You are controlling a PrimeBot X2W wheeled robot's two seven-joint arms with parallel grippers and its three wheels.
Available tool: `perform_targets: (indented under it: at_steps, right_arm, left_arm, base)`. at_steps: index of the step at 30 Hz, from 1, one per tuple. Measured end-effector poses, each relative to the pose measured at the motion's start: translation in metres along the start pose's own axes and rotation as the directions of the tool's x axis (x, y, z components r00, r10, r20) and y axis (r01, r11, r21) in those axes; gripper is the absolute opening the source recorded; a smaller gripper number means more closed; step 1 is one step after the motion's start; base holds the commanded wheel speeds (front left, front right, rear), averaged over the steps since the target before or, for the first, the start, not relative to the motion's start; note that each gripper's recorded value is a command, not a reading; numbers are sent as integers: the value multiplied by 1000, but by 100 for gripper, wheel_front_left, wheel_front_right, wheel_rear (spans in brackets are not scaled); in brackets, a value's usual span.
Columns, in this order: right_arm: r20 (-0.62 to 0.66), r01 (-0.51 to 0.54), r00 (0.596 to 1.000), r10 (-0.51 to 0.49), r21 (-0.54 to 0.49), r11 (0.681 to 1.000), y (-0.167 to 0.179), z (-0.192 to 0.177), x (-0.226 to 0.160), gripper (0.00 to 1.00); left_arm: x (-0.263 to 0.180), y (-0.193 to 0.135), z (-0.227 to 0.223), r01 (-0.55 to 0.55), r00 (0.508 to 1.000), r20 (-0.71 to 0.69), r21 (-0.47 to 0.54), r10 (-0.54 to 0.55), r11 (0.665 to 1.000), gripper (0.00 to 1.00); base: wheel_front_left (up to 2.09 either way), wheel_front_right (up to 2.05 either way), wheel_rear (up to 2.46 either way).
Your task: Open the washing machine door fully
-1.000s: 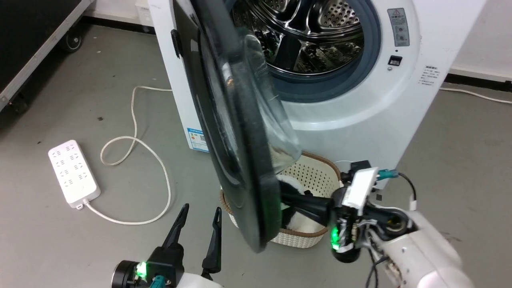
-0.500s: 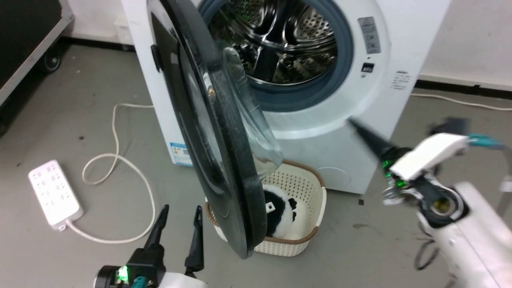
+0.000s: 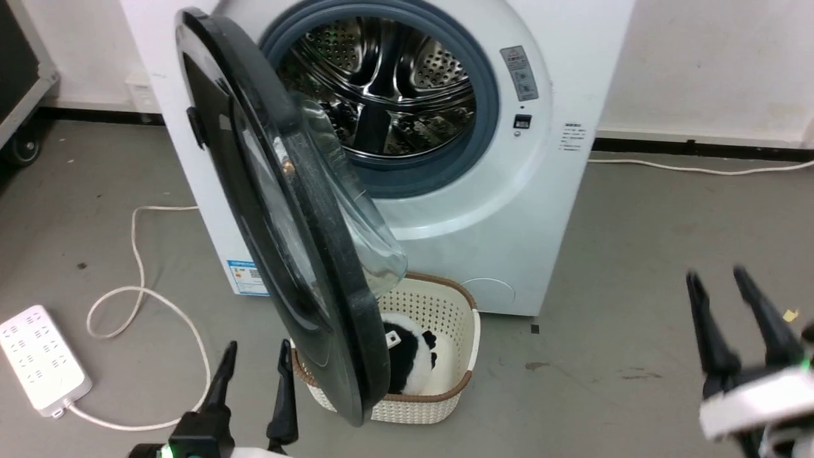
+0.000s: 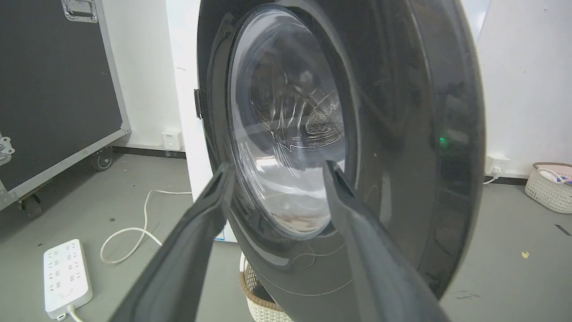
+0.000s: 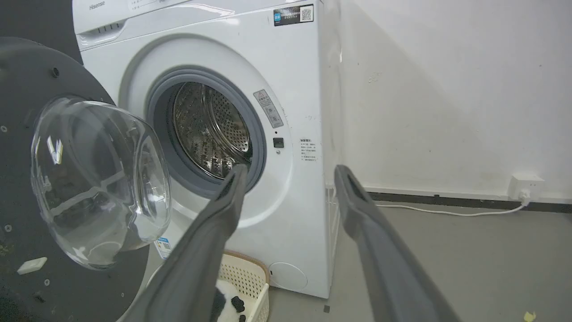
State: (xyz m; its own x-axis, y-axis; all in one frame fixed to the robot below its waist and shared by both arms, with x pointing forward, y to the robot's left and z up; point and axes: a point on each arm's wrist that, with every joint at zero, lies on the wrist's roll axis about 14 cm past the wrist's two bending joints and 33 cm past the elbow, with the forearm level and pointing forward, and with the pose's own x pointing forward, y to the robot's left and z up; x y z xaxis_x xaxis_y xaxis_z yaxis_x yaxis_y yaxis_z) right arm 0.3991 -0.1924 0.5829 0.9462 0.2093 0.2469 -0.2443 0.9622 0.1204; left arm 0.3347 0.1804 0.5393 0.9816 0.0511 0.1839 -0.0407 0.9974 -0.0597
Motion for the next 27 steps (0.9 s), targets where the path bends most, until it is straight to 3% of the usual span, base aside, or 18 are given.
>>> perform_targets:
  at_steps: [6, 12, 27]
  right_arm:
    - [11, 87, 996, -86, -71, 994, 14, -9, -42, 100]
    - [-74, 115, 990, -122, -98, 989, 26, -33, -65, 100]
    - [-129, 101, 985, -114, -101, 990, 36, -52, -74, 100]
  left_arm:
    - [0, -8, -8, 38, 999, -23, -6, -38, 999, 100]
    - [-4, -12, -18, 56, 997, -56, -6, -56, 998, 100]
    - [-9, -11, -28, 58, 994, -90, -7, -59, 998, 100]
  base:
    - [0, 0, 0]
    - [0, 0, 0]
    - [0, 0, 0]
